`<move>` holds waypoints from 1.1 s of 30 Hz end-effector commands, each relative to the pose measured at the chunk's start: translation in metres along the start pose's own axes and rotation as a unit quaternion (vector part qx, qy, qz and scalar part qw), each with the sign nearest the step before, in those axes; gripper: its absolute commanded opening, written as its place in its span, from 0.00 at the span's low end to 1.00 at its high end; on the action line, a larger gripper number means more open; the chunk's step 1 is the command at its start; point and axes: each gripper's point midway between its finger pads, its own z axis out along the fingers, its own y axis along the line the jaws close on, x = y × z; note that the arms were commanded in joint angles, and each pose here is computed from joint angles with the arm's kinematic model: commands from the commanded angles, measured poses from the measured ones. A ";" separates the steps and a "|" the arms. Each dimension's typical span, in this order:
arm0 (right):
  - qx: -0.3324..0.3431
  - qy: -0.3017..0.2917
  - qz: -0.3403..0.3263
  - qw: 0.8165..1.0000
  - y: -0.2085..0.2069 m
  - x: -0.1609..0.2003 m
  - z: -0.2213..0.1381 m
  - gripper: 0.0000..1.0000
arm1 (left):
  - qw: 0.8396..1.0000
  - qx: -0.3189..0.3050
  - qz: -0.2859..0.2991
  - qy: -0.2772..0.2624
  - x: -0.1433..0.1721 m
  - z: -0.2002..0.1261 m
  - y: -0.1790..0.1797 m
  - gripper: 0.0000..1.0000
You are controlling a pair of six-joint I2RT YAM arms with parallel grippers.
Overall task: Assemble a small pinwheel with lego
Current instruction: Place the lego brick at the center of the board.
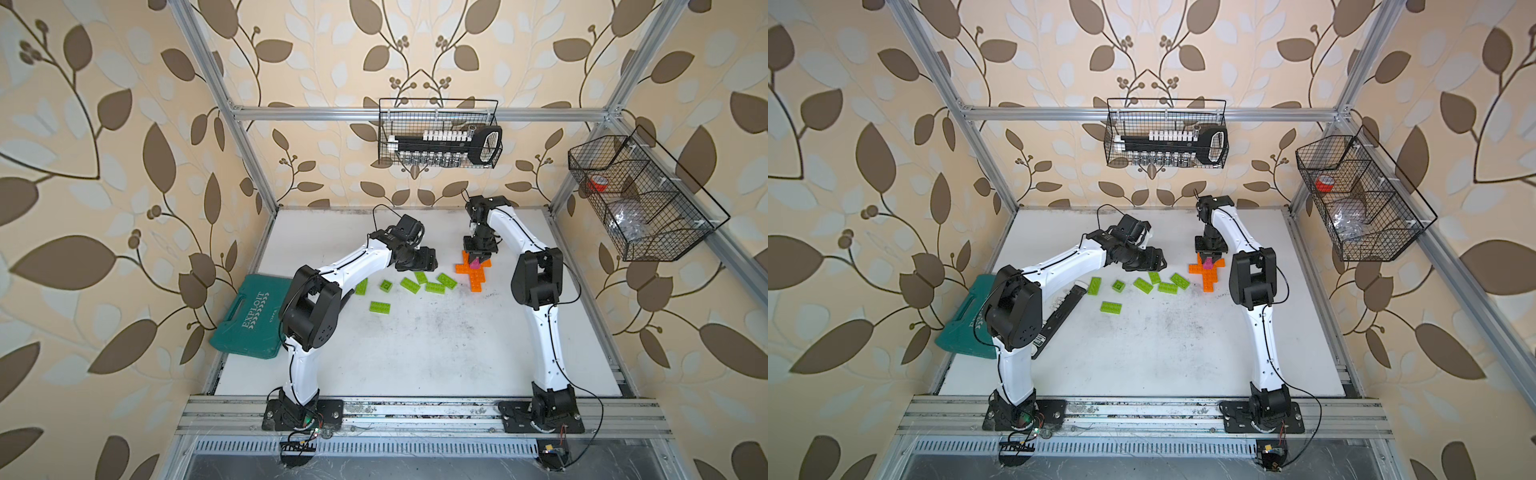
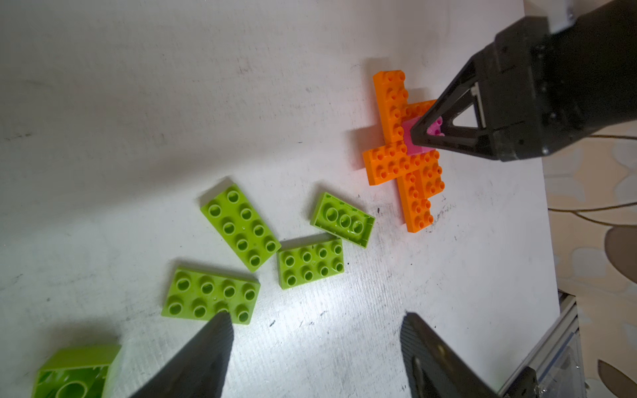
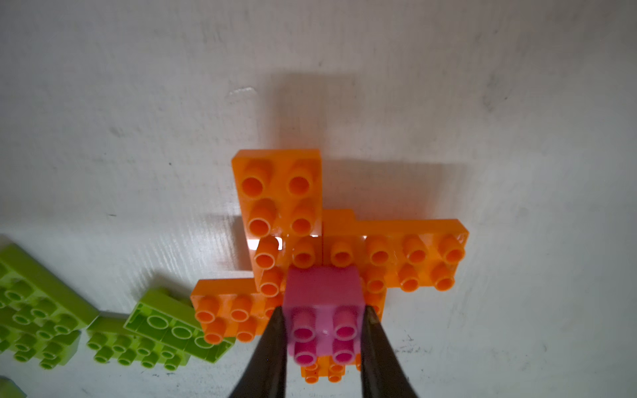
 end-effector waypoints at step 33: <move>-0.074 -0.092 -0.022 0.993 0.030 0.048 -0.074 0.57 | 0.997 -0.074 0.011 -0.027 0.025 -0.063 0.021 0.79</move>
